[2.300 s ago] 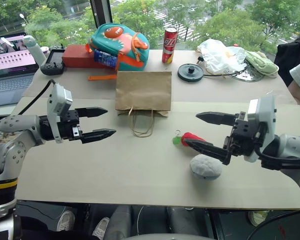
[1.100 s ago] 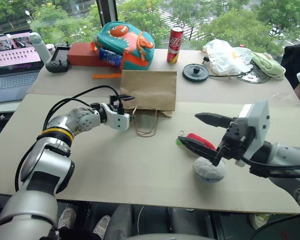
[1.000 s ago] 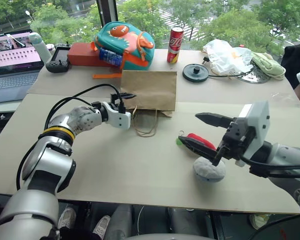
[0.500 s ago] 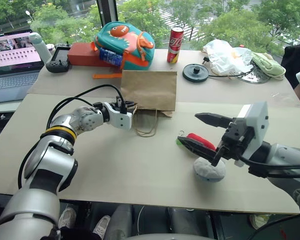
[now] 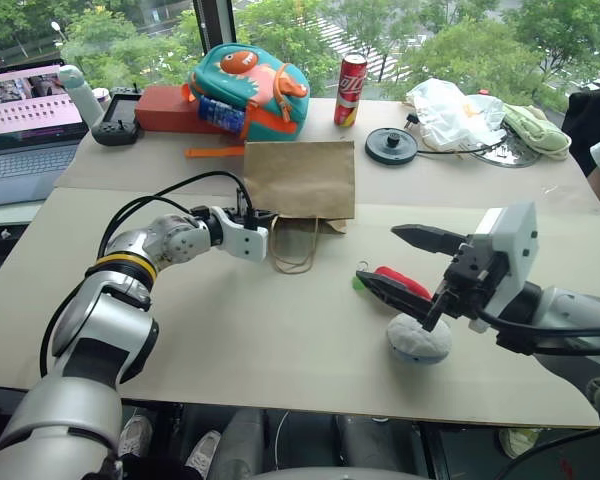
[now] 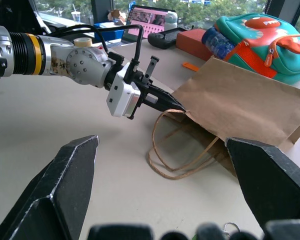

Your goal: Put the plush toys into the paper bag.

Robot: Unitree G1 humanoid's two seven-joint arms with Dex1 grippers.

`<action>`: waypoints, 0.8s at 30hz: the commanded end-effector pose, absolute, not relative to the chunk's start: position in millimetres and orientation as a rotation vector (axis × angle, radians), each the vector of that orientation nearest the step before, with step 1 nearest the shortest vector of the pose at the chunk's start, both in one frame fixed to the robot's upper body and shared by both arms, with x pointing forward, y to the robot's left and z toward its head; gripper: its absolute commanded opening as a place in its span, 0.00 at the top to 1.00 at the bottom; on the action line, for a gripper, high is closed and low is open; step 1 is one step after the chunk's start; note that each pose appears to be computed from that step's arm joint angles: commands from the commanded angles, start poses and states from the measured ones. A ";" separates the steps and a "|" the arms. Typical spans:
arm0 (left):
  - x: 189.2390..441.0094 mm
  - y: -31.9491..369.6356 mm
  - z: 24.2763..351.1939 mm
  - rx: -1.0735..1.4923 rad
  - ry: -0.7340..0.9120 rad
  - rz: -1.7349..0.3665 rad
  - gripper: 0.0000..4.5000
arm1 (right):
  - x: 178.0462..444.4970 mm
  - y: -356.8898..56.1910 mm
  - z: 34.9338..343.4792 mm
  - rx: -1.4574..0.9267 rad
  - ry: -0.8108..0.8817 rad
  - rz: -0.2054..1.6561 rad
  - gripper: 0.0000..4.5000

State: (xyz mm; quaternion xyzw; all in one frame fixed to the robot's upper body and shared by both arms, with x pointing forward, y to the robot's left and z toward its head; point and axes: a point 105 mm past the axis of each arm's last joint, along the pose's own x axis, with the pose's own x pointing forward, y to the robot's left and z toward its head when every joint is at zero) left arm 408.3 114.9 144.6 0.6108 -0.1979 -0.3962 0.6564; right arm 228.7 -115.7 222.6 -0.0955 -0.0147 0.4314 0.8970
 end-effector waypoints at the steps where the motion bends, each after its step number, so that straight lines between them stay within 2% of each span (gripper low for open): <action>1: 407.7 118.0 181.5 1.295 -0.508 -0.882 1.00 | 224.0 -110.3 234.3 -0.208 -0.098 0.907 0.00; 4: 406.7 122.2 196.9 1.229 -0.459 -0.926 1.00 | 223.6 -109.1 232.5 -0.206 -0.091 0.908 0.00; 11: 398.5 132.9 228.7 0.926 -0.235 -1.042 1.00 | 228.4 -106.3 216.8 -0.210 -0.038 0.888 0.00; 15: 392.3 135.9 239.6 0.822 -0.139 -1.072 1.00 | 254.0 -123.5 196.7 -0.227 0.056 0.731 0.00; 19: 389.3 136.2 236.1 0.794 -0.092 -1.071 1.00 | 282.3 -145.6 175.3 -0.235 0.150 0.540 0.00; 24: 385.6 132.8 231.2 0.747 -0.061 -1.080 1.00 | 292.3 -151.3 151.9 -0.260 0.233 0.476 0.00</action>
